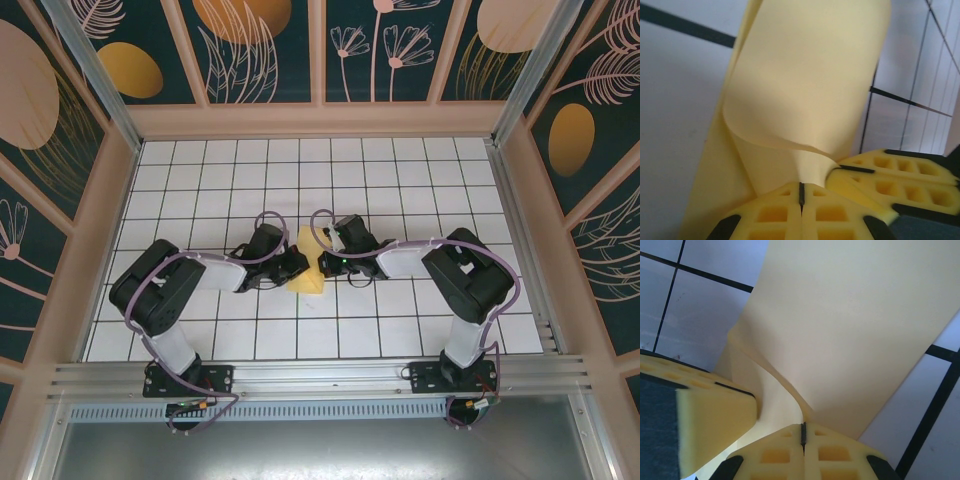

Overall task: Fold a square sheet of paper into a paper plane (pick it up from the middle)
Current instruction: Fold the triangle a second time at the center of the table.

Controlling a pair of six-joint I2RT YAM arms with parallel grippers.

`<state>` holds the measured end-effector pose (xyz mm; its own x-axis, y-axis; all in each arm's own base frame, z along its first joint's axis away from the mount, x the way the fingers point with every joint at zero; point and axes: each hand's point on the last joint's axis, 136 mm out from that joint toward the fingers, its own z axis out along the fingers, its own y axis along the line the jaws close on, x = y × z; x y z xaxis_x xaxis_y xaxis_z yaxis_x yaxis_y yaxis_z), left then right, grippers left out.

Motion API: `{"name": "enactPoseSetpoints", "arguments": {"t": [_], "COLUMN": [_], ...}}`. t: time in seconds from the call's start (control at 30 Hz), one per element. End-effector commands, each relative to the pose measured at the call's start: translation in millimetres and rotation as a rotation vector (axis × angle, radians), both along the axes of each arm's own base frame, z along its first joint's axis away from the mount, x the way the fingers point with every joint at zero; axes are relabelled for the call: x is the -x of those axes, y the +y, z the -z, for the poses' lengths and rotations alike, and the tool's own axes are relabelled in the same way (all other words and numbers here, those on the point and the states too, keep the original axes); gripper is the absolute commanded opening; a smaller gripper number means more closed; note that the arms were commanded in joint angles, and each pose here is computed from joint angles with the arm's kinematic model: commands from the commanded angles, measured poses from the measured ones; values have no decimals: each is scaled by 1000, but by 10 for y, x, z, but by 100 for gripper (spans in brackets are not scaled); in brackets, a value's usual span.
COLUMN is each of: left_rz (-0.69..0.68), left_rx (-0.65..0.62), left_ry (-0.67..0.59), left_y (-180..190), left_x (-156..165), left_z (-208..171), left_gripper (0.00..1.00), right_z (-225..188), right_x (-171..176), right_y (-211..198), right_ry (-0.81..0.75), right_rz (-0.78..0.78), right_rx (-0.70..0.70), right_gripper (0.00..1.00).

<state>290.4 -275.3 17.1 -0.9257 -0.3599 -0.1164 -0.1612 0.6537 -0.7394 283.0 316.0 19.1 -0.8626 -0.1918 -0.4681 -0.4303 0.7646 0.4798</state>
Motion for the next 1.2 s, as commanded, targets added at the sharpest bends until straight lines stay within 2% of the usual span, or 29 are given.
{"name": "enactPoseSetpoints", "arguments": {"t": [0.0,0.13,0.23,0.43,0.53,0.6,0.7,0.77,0.83,0.9,1.17], "left_rz": [-11,-21,-28,-28,-26,-26,-21,-20,-20,-20,-19], "left_rx": [-16,-59,-78,-92,-93,-92,-87,-86,-86,-85,-84], "left_ry": [13,50,70,85,85,84,81,82,83,82,83], "left_y": [32,110,164,216,216,214,199,198,199,197,193], "left_x": [-16,48,111,179,180,176,174,176,175,173,169], "left_z": [57,195,291,380,385,383,375,377,377,374,374], "left_gripper": [0,0,0,0,0,0,0,0,0,0,0], "right_z": [254,208,99,-355,-523,-603,-735,-832,-826,-801,-485], "right_x": [59,39,-5,-168,-181,-140,-18,117,194,270,473], "right_y": [-136,-109,-75,-140,-223,-244,-164,-33,29,108,350], "right_ry": [49,45,35,-36,-54,-51,-13,33,75,103,188], "right_rz": [14,15,24,100,136,145,132,94,96,77,20], "right_rx": [66,53,34,-4,-21,-46,-148,-251,-281,-293,-187], "right_gripper": [0,0,4,25,32,32,29,20,6,0,0]}}
